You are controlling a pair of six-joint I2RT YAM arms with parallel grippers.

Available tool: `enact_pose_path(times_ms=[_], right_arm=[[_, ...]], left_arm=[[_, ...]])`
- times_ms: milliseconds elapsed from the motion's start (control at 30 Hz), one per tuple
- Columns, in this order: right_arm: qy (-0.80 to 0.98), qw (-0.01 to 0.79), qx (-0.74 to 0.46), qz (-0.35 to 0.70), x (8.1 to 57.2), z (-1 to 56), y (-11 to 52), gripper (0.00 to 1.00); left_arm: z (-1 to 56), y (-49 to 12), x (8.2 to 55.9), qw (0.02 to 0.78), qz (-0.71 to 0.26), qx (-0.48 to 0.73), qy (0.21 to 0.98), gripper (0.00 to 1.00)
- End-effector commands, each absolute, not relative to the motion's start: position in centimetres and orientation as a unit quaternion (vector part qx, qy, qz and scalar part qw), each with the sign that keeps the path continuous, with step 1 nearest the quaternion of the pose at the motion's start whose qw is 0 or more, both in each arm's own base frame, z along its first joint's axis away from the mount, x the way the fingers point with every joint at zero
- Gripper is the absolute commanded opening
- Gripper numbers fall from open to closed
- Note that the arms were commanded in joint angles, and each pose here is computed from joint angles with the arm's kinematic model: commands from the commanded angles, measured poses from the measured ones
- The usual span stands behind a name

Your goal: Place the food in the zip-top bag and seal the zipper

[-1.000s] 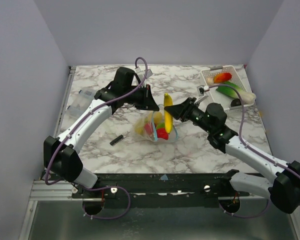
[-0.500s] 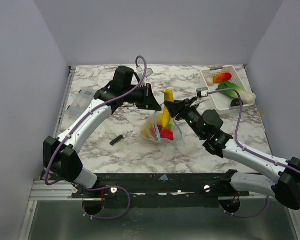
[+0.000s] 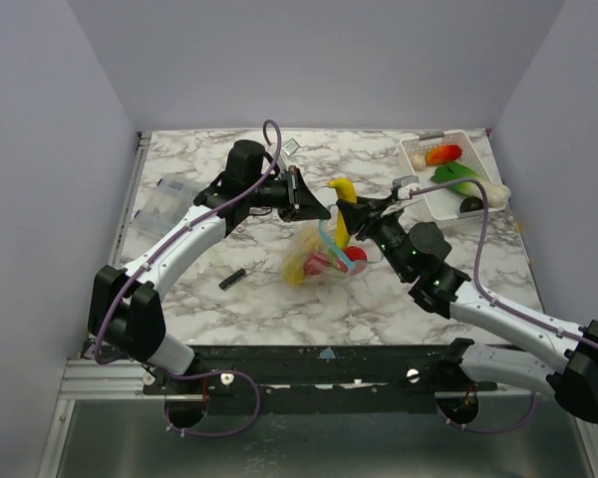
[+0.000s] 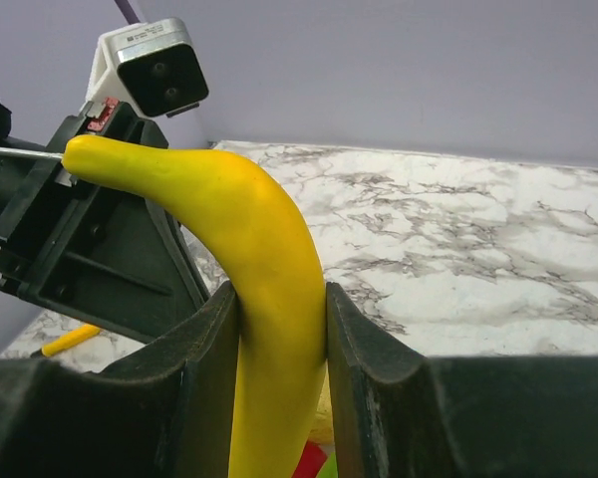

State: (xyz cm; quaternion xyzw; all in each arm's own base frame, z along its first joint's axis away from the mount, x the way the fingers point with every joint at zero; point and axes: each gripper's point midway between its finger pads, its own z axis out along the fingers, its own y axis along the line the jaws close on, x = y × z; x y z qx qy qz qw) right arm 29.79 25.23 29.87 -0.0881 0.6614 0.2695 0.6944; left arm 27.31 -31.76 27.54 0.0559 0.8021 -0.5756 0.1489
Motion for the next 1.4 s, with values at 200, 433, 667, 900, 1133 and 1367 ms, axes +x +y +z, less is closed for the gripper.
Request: enact_pose_path(times_ms=[200,433,667,900,1133,1367], right_arm=[[0.66,0.678,-0.041,0.321,28.7,26.8,25.1,0.37],[0.674,0.664,-0.047,0.321,28.1,26.0,24.9,0.63],[0.705,0.641,-0.04,0.301,27.8,24.9,24.1,0.72],[0.738,0.627,-0.031,0.247,28.6,25.1,23.0,0.73],[0.733,0.65,0.01,0.199,29.1,28.2,20.2,0.79],[0.729,0.673,0.043,0.116,31.2,31.6,17.4,0.87]], left_arm=[[29.0,-32.4,28.3,0.165,-0.607,0.026,0.777,0.0],[28.6,-32.6,28.7,0.158,-0.608,0.023,0.778,0.0],[28.6,-32.6,28.9,0.167,-0.605,0.031,0.778,0.0],[28.3,-31.9,29.0,0.192,-0.574,0.051,0.794,0.0],[27.8,-30.6,29.1,0.227,-0.511,0.097,0.824,0.0],[26.4,-28.8,29.5,0.251,-0.437,0.139,0.853,0.0]])
